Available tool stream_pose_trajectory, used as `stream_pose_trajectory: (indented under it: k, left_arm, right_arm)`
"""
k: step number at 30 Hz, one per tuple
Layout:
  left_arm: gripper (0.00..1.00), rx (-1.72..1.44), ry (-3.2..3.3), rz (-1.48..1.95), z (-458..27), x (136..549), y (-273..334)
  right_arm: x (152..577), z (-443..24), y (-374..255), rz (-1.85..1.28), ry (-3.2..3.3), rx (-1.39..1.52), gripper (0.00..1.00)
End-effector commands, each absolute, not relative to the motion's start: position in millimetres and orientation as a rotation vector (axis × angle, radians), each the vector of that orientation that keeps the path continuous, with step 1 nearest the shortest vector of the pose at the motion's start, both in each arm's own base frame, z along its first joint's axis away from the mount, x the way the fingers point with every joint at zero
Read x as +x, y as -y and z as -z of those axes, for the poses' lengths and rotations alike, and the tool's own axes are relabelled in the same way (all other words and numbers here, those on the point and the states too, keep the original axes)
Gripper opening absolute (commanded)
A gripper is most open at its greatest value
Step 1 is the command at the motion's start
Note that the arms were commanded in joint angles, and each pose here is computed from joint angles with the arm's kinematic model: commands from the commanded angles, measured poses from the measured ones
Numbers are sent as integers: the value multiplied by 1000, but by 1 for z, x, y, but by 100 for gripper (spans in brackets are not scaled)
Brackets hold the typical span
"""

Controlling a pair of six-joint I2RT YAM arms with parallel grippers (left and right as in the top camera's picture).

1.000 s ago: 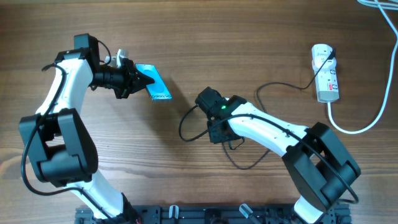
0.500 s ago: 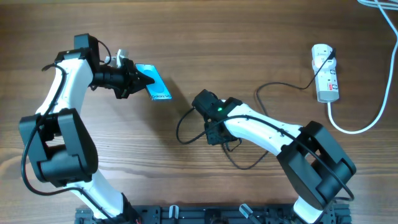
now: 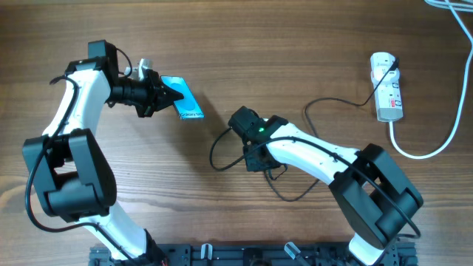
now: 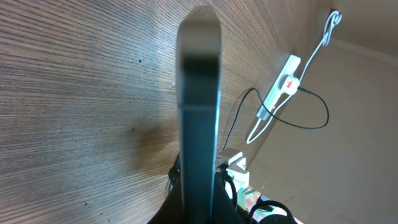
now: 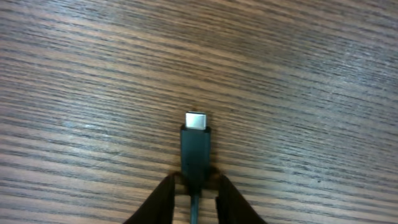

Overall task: Plug charger to phone and switch on socket
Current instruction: 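Lift the USB-C plug with the right gripper, tip pointing up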

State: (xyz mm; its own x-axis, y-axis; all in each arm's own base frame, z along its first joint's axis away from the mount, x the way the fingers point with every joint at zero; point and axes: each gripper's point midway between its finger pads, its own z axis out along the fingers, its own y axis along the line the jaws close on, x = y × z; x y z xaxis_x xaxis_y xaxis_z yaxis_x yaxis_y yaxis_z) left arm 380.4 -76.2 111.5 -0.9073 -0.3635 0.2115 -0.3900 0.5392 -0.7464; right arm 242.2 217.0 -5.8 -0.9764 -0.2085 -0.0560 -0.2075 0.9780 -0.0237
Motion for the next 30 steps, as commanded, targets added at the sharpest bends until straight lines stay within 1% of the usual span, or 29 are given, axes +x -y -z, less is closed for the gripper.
stream_pose_trajectory:
  k: [1,2,6,8,12,16,23,30]
  left_arm:
    - [4,632,2758,-1384,-125,382,75]
    - [4,632,2758,-1384,-125,382,75]
    - [4,633,2755,-1383,-125,382,75]
    - [4,633,2755,-1383,-125,382,76]
    - [4,633,2754,-1382,-125,381,76]
    - [4,633,2755,-1382,-125,381,75]
    - [4,635,2752,-1380,-125,381,76]
    - [4,635,2751,-1381,-125,381,76]
  right_arm:
    - [233,21,-209,92,-3115,-330,25]
    - [233,21,-209,92,-3115,-329,22]
    - [233,21,-210,92,-3114,-329,21]
    - [233,21,-209,93,-3115,-329,18]
    - [233,21,-209,93,-3116,-326,15]
    - [233,21,-209,93,-3115,-326,15]
    - [233,21,-210,92,-3115,-326,12]
    - [235,21,-211,83,-3107,-326,13]
